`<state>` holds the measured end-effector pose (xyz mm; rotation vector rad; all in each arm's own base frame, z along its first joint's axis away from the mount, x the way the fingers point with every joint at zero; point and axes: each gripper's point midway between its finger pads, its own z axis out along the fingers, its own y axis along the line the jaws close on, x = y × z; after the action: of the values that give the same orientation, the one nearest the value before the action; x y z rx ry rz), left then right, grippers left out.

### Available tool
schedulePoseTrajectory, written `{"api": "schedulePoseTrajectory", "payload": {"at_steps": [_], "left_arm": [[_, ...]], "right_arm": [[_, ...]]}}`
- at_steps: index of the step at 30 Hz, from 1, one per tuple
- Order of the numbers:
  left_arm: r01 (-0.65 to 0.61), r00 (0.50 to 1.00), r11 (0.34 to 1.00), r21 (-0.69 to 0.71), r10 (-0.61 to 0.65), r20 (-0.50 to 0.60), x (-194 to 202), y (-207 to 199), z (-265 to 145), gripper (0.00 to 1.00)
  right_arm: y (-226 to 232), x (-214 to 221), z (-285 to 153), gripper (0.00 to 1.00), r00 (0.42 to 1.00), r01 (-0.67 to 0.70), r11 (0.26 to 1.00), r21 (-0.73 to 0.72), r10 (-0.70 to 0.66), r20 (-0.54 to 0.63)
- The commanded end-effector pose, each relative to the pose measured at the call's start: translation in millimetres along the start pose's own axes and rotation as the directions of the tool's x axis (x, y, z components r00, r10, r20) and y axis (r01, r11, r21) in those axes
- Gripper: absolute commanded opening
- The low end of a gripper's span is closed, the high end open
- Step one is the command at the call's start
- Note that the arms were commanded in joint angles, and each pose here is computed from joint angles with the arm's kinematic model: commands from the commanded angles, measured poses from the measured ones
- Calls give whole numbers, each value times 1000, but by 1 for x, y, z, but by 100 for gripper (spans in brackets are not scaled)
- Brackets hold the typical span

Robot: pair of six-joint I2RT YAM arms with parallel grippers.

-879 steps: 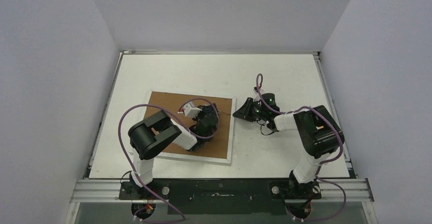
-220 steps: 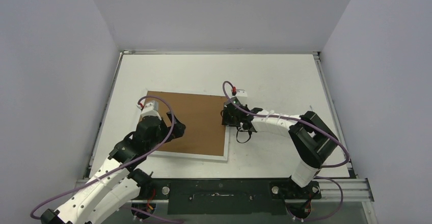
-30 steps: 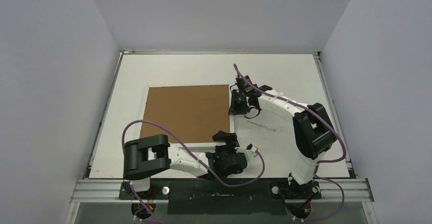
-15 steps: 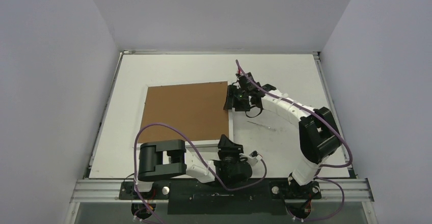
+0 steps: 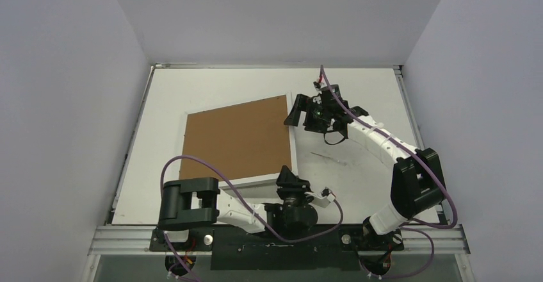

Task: Take the photo out of the frame
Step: Turn over the photo frame at the center of the board.

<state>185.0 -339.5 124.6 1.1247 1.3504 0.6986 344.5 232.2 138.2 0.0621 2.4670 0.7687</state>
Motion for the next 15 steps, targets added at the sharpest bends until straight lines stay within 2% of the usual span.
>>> {"api": "schedulePoseTrajectory", "payload": {"at_steps": [1, 4, 6, 12, 15], "left_arm": [[245, 969, 964, -100, -244, 29, -35, 52, -15, 7], [252, 968, 961, -112, -249, 40, -41, 58, -21, 7], [258, 966, 958, -124, -253, 48, -44, 63, -24, 7], [290, 957, 945, -149, -284, 60, -52, 79, -30, 7], [300, 954, 942, -153, -294, 59, -52, 82, -31, 11]], "right_arm": [[40, -4, -9, 100, 999, -37, 975, -221, 36, -11], [61, -4, -18, 92, 997, -83, 935, -346, 78, -30], [67, -5, -21, 83, 995, -97, 923, -372, 90, -36], [69, -10, -34, 37, 995, -102, 922, -373, 97, -32], [66, -14, -40, 20, 994, -109, 927, -359, 107, -25]]}}
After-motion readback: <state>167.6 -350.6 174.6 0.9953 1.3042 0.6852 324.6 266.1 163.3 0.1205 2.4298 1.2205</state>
